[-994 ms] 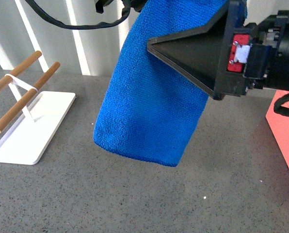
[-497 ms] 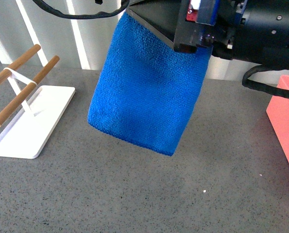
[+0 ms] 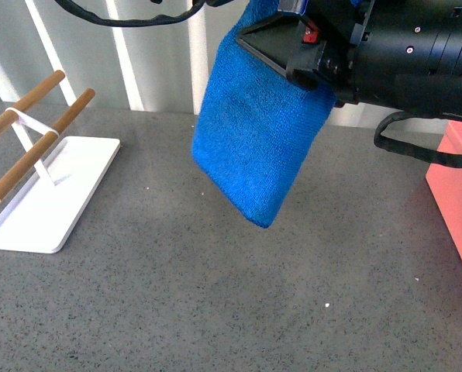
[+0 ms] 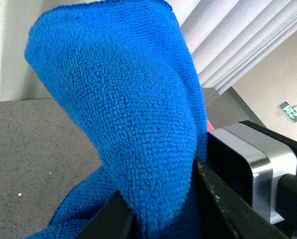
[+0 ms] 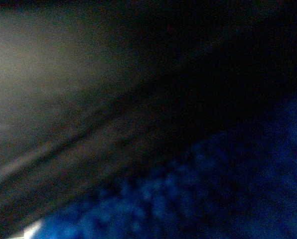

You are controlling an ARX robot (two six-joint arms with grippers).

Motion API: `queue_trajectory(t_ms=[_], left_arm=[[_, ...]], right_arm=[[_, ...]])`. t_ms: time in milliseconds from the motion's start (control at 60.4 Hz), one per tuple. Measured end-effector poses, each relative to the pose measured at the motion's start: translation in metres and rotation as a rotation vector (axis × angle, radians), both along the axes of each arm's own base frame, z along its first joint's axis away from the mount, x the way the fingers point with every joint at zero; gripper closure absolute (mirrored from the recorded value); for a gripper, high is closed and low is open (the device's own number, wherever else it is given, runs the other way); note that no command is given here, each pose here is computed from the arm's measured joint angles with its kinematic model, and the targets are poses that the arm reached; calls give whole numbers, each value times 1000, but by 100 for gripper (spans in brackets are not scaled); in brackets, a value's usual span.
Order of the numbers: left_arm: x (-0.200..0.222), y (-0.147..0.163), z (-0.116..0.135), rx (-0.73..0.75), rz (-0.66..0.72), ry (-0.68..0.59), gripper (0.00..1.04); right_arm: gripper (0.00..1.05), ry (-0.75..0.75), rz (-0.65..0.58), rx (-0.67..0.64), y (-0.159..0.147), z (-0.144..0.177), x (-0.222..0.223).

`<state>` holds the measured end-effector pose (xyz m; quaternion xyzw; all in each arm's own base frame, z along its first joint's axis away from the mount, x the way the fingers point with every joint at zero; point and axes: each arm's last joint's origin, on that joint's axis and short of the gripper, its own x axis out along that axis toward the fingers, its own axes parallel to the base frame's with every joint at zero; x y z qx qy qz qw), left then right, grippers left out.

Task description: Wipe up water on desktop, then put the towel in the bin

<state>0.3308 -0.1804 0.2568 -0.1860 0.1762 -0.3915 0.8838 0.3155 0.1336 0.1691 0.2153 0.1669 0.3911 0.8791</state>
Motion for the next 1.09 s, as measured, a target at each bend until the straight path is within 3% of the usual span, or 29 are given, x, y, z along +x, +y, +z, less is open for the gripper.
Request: queue_trajectory(t_ms=[414, 696, 928, 1093], left_arm=[[1, 2, 0, 4, 21, -1, 5], [0, 1, 0, 0, 2, 2, 7], [0, 0, 0, 1, 7, -1, 7], [-16, 19, -8, 177, 555, -293, 29]], right_arm=[[98, 14, -41, -52, -6, -5, -9], [98, 41, -53, -89, -11, -11, -20], [98, 74, -90, -211, -16, -18, -28], [98, 74, -94, -257, -22, -21, -33]])
